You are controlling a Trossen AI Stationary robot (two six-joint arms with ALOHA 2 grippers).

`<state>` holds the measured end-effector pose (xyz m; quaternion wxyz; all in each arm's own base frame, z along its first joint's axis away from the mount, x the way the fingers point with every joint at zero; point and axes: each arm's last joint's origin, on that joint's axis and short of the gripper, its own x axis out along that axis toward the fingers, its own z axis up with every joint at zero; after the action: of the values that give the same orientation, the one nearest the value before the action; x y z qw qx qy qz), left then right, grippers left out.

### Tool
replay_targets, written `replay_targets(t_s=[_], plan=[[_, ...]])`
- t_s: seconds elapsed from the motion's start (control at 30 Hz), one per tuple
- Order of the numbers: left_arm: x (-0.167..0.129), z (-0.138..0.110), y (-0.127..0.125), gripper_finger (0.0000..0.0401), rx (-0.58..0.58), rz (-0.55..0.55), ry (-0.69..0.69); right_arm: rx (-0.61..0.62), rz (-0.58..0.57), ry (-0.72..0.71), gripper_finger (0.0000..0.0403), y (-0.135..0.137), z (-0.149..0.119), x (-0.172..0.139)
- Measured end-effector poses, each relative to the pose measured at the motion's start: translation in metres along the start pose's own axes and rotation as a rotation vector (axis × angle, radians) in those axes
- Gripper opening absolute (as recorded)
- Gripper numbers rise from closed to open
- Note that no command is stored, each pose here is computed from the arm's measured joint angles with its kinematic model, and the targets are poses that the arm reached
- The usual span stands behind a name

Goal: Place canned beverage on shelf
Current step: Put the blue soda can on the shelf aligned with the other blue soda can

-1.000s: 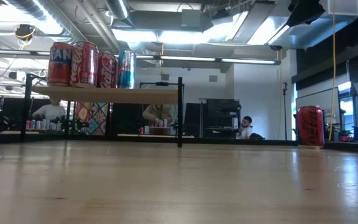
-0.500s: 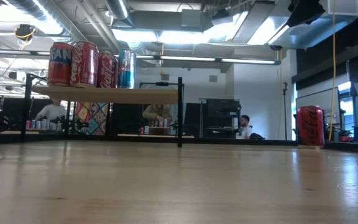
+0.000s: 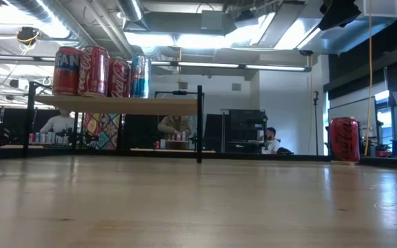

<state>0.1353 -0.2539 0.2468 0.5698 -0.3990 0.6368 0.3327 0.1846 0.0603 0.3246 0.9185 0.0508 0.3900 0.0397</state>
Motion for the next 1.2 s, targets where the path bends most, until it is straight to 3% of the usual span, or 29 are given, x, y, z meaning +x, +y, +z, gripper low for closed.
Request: replay_targets(t_s=[0.17,0.47,0.83,1.2], plan=[[-0.004,0.004,-0.003,0.0203,0.039,-0.025,0.027,0.0,-0.002,-0.001,0.0294,0.0,0.0,0.0],[-0.052,0.043,-0.026,0.0202,0.104,-0.168,0.044,-0.014,-0.018,-0.01,0.0294,0.0,0.001,0.0],[-0.137,0.125,-0.049,0.0211,0.179,-0.36,-0.165,-0.014,-0.026,-0.012,0.0294,-0.001,0.001,0.0],[-0.187,0.167,-0.048,0.0211,0.205,-0.52,-0.265,-0.005,0.0,-0.093,0.0294,0.002,0.009,0.0]])
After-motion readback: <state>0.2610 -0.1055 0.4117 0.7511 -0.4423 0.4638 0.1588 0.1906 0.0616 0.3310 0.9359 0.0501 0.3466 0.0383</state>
